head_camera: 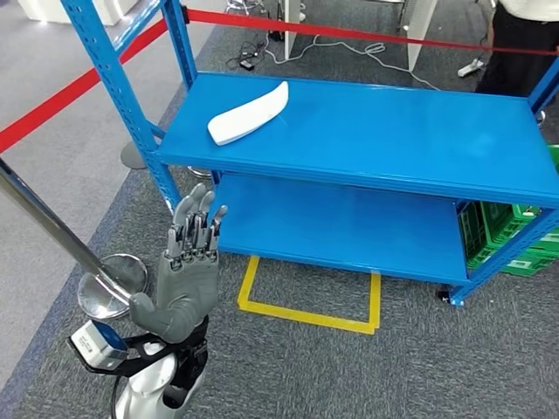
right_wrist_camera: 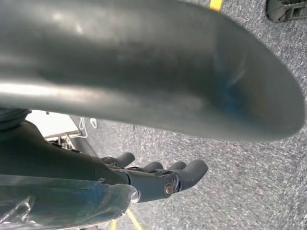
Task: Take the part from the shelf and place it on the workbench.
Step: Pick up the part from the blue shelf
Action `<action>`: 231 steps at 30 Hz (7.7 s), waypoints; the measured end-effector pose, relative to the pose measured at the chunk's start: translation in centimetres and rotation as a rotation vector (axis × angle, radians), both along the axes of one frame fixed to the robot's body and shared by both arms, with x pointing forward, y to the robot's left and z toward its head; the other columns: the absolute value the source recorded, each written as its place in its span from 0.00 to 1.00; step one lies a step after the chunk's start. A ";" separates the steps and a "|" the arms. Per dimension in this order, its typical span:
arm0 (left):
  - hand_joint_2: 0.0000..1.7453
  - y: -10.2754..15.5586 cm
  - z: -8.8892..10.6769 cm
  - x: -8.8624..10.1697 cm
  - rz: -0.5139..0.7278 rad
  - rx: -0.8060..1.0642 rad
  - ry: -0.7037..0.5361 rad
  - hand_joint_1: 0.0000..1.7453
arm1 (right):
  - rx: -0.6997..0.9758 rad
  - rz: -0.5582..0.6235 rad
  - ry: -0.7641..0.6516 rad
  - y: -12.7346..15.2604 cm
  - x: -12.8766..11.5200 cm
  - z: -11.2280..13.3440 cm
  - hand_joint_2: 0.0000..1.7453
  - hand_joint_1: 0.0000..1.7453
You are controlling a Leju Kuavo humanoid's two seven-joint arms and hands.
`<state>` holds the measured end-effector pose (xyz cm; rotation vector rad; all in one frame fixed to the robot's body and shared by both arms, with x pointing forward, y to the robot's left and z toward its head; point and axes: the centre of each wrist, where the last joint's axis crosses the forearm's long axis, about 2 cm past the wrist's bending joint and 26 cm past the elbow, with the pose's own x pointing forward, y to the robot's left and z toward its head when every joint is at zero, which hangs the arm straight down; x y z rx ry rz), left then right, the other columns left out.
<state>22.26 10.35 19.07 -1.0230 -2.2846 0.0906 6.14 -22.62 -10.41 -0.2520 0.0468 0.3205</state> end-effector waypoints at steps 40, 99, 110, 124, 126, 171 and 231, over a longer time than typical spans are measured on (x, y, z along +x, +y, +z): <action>0.00 0.3 -0.1 0.1 0.020 -0.035 0.028 0.00 | -0.005 0.017 0.003 0.0 -0.1 0.0 0.00 0.00; 0.00 0.7 -0.5 0.3 0.046 -0.046 0.054 0.00 | -0.001 0.012 0.008 -0.1 0.0 0.0 0.00 0.00; 0.00 0.7 -0.4 0.3 0.061 -0.042 0.058 0.00 | -0.001 0.012 0.007 0.0 0.0 0.0 0.00 0.00; 0.00 0.8 -0.1 0.3 0.068 -0.055 0.048 0.00 | -0.003 0.017 0.011 0.0 0.0 0.0 0.00 0.00; 0.00 0.9 0.0 0.3 0.063 -0.059 0.044 0.00 | -0.002 0.018 0.011 0.0 0.0 0.0 0.00 0.00; 0.00 1.4 -0.1 0.4 0.120 -0.083 0.075 0.00 | -0.012 0.020 0.016 -0.2 0.0 0.0 0.00 0.00; 0.00 1.6 -0.3 0.4 0.139 -0.075 0.086 0.00 | 0.086 0.093 0.049 0.1 0.0 -0.1 1.00 0.00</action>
